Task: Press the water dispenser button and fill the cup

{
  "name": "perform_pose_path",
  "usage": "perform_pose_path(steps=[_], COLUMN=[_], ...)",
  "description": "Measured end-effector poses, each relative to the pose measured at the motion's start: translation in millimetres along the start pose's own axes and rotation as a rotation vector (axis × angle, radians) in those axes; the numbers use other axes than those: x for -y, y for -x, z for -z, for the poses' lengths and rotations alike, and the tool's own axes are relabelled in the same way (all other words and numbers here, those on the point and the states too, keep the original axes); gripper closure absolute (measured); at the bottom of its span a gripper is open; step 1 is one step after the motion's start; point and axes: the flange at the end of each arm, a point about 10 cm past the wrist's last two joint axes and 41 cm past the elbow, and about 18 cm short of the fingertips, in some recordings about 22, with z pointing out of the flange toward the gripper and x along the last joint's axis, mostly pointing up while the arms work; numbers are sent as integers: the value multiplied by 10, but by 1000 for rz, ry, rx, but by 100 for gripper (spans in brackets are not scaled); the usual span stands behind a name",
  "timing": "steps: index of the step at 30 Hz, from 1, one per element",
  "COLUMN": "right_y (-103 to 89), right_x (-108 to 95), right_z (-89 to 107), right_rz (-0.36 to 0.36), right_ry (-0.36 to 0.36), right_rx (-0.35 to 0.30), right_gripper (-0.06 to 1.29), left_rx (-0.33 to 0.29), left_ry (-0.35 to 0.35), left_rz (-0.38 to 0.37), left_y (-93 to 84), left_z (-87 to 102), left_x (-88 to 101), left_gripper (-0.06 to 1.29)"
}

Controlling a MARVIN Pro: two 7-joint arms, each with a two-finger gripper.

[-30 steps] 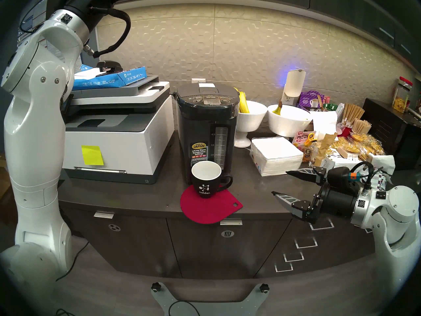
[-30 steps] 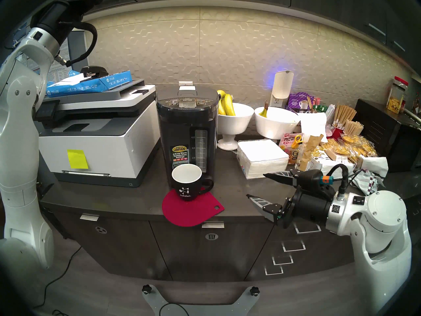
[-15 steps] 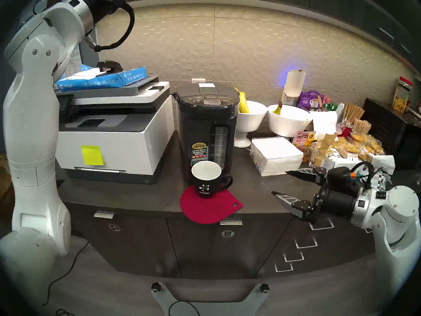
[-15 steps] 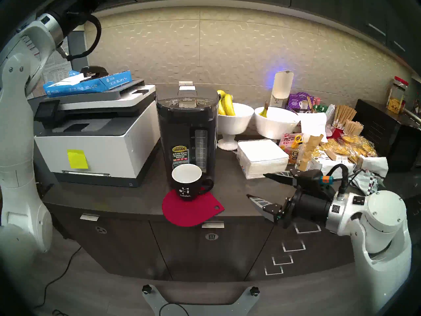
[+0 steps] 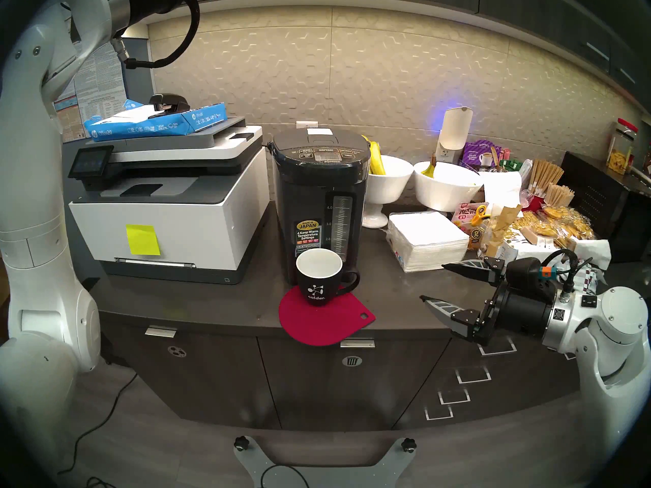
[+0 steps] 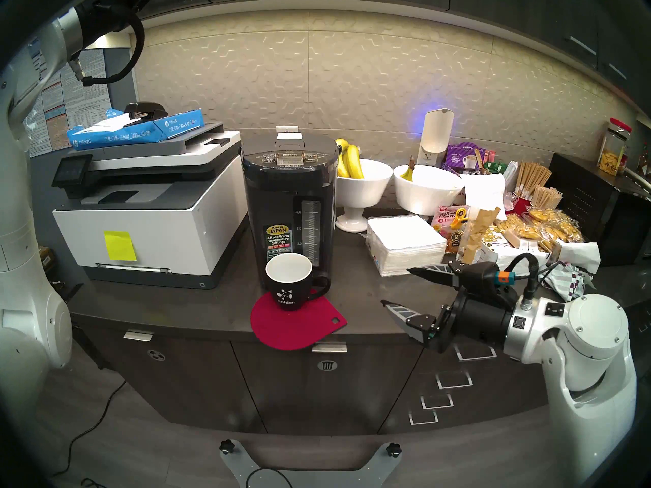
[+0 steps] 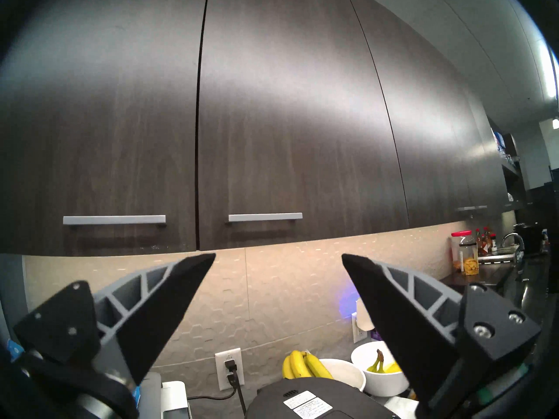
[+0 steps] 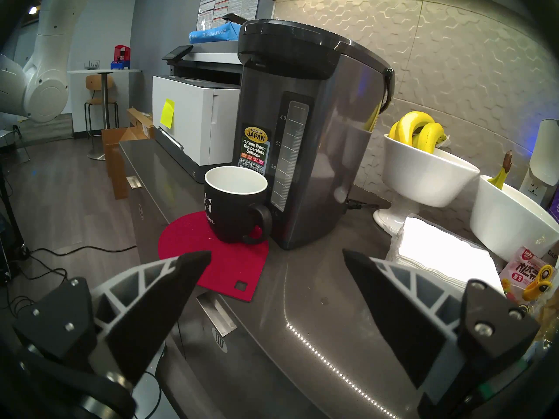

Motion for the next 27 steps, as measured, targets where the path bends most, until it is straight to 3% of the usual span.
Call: perform_pose_path(steps=[11,27], right_y=[-1,-2], right_x=[0,0], right_z=[1,0], right_rz=[1,1], right_ry=[0,0], right_rx=[0,0], right_gripper=[-2,-2], left_rx=[47,163], left_ry=[55,111], left_rz=[14,4], left_y=[-34,31], left_z=[216,368], left_x=[-38,324], left_gripper=[4,5])
